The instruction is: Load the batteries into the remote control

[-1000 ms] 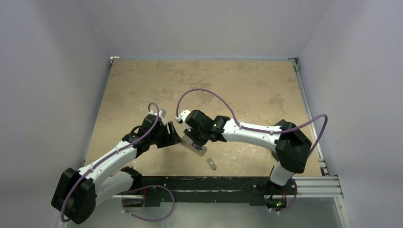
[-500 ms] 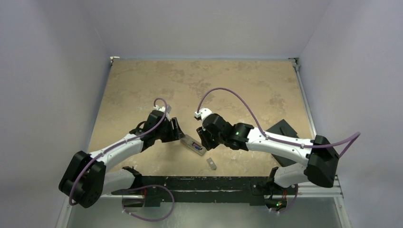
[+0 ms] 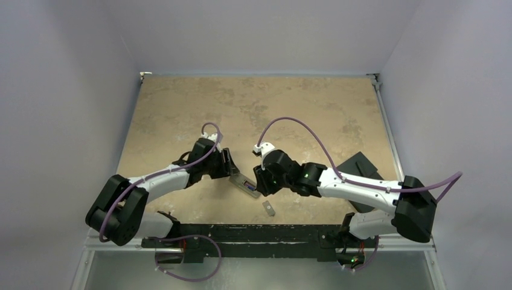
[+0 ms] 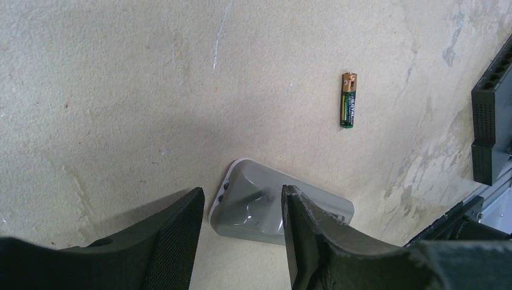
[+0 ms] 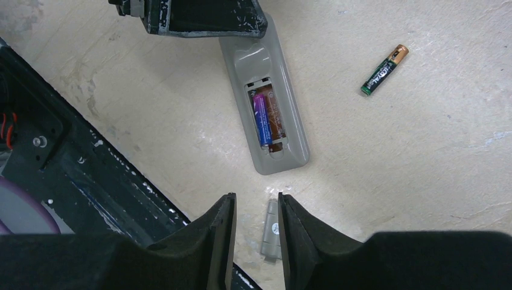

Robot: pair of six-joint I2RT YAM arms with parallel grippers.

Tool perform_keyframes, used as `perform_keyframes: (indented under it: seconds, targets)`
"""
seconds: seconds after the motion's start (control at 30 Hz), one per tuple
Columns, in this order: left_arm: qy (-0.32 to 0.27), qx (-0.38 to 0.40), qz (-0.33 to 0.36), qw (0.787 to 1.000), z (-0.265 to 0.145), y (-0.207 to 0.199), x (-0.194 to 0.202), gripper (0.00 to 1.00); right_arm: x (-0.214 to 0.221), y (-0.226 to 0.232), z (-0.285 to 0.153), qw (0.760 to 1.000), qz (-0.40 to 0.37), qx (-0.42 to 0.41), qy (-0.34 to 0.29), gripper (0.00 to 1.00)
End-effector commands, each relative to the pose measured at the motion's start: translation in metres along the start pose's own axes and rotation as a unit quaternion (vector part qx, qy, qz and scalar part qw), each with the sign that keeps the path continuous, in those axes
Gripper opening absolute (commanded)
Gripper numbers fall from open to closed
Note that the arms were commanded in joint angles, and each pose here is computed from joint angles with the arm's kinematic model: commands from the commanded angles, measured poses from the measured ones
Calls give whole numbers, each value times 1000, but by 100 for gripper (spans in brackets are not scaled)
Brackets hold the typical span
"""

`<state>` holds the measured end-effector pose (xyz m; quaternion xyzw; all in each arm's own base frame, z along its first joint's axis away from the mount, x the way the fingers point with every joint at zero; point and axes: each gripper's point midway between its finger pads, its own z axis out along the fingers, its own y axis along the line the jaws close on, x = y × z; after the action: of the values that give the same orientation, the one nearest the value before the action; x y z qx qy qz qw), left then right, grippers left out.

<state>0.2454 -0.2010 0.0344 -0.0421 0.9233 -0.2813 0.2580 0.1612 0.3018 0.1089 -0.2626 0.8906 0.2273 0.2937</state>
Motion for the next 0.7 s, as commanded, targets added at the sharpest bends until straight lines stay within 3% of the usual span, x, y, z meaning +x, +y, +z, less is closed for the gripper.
perform_keyframes:
  seconds: [0.0,0.67]
  targets:
    - [-15,32,22,999,1,-12,-7,49,-9,11,-3,999,13,-27,-22,39]
    - [-1,62,22,998,-10,-4,24,48,6,9,15,999,30,-27,-6,40]
